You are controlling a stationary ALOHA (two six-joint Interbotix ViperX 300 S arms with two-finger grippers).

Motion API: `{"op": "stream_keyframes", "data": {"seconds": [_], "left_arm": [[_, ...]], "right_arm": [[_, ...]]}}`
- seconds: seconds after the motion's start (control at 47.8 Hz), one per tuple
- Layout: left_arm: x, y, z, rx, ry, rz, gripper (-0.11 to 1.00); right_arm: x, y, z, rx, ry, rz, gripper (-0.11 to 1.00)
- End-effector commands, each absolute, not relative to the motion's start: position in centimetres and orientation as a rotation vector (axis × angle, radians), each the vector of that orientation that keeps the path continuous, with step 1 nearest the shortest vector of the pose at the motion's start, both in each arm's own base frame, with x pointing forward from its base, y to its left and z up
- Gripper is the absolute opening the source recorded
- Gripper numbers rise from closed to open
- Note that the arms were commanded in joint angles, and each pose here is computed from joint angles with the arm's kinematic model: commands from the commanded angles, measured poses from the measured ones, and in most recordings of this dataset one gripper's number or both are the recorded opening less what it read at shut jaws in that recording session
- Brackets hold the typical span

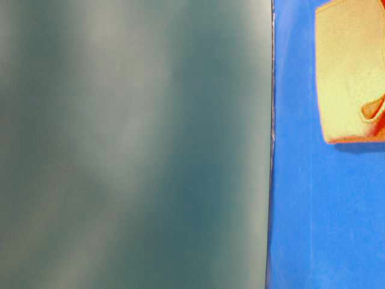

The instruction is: Fold a vertical towel.

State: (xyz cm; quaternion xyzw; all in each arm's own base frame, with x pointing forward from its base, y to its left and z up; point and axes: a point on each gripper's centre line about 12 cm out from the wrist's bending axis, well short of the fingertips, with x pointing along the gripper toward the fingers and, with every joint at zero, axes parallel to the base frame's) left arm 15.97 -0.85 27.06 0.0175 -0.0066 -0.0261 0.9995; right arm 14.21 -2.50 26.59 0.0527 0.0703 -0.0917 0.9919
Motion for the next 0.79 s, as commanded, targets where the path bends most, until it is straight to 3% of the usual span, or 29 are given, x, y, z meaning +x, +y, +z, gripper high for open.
{"op": "stream_keyframes", "data": {"seconds": [0.0,0.773], "left_arm": [[15.3,-0.6,26.8,0.038,-0.030,-0.038,0.65],[14.6,-0.4,25.1,0.034,0.015,-0.030,0.65]], "right_arm": [[14.4,-2.5,26.5,0.103,0.132,-0.183,0.60],[14.4,-2.5,25.5,0.102,0.141,-0.182,0.60]]}}
